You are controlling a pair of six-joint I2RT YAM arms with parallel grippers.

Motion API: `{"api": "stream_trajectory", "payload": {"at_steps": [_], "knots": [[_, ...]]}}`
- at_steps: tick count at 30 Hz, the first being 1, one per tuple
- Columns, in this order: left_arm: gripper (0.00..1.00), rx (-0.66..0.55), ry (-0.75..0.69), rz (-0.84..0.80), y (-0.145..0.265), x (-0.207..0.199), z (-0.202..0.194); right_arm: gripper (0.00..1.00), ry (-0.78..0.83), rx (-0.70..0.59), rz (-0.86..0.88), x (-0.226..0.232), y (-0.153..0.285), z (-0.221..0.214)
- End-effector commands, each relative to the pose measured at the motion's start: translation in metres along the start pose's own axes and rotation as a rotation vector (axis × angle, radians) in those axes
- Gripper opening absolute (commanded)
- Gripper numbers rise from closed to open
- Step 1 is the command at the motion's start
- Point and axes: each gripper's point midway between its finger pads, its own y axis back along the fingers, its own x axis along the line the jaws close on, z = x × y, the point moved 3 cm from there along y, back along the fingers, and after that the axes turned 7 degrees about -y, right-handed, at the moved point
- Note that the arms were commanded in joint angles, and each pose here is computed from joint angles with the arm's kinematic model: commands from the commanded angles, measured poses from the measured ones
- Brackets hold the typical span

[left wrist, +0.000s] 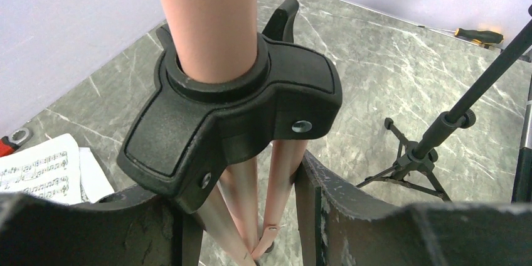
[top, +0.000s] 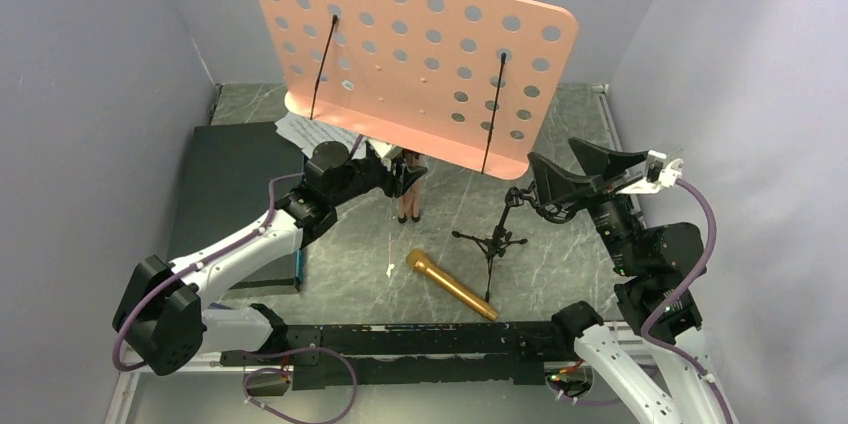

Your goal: Set up the instrument practice props

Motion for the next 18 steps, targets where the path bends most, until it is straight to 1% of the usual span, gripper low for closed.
{"api": "stream_trajectory", "payload": {"at_steps": [1, 5, 11, 13, 18], "knots": [[0.03, -0.123, -0.037, -0.011, 0.006, 0.001, 0.045, 0.99, -0.01, -0.058, -0.079, -0.007, 0.0, 0.016], [0.03, -0.113, -0.041, -0.017, 0.007, 0.0, 0.045, 0.99, -0.027, -0.08, -0.18, -0.021, 0.0, 0.019], [0.03, -0.1, -0.043, -0.014, 0.009, 0.0, 0.043, 0.99, -0.052, -0.126, -0.256, -0.029, -0.001, 0.031], [0.03, -0.099, -0.043, -0.014, 0.009, 0.0, 0.042, 0.99, -0.047, -0.117, -0.275, -0.031, -0.004, 0.032], [0.03, -0.098, -0.042, -0.03, 0.009, -0.002, 0.043, 0.99, -0.035, -0.031, -0.322, -0.038, -0.023, 0.019]]}}
